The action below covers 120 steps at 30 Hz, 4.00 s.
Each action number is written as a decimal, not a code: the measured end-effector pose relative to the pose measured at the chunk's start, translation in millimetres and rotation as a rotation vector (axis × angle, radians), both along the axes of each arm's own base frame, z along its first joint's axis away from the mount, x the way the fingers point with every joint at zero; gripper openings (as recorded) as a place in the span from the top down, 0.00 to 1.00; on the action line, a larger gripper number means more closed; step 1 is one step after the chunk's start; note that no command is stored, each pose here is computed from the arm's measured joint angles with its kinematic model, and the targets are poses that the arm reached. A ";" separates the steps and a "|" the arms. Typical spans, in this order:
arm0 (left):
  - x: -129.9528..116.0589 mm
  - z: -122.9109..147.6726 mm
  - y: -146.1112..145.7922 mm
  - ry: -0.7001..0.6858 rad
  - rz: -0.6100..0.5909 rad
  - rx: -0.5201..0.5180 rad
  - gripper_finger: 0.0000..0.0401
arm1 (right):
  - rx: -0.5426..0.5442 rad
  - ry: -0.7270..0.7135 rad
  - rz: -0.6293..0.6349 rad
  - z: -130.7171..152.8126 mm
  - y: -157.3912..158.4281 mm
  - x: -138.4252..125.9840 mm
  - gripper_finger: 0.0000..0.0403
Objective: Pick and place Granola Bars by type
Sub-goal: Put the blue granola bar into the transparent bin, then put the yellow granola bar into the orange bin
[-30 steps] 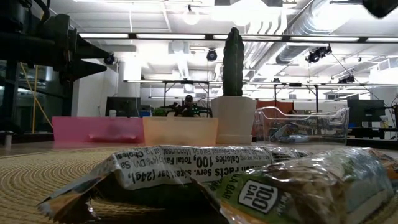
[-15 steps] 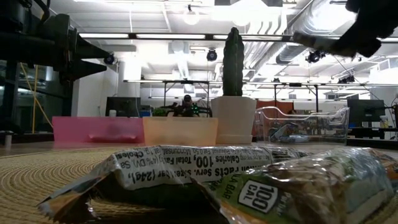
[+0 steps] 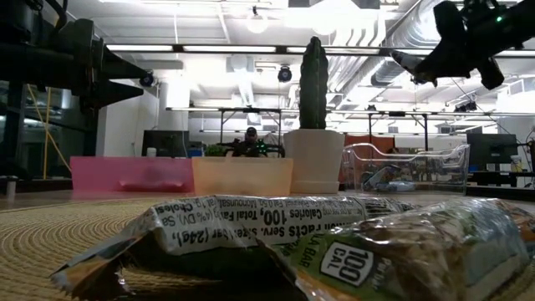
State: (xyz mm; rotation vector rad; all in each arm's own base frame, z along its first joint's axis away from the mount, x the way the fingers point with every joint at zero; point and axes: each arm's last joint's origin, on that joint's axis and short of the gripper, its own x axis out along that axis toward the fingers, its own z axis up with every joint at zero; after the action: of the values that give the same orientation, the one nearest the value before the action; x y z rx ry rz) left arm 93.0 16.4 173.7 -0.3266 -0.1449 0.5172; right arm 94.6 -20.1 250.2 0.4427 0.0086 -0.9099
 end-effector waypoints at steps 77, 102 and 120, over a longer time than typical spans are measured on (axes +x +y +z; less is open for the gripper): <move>0.0 0.0 0.0 0.000 0.000 0.000 0.39 | 0.187 -0.116 0.102 -45.1 -141.6 36.8 0.59; 0.0 -0.1 0.0 0.000 0.000 0.000 0.39 | -0.553 -0.558 0.570 70.4 -43.3 11.5 0.62; 0.0 0.0 0.0 0.000 0.000 0.000 0.39 | -0.482 -0.325 1.023 195.0 -7.5 63.1 0.60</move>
State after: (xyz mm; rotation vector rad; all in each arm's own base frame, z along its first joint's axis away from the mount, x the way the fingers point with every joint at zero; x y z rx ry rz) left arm 93.0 16.4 173.7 -0.3268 -0.1446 0.5169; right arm 157.7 -27.7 445.2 0.0855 -0.2562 0.1828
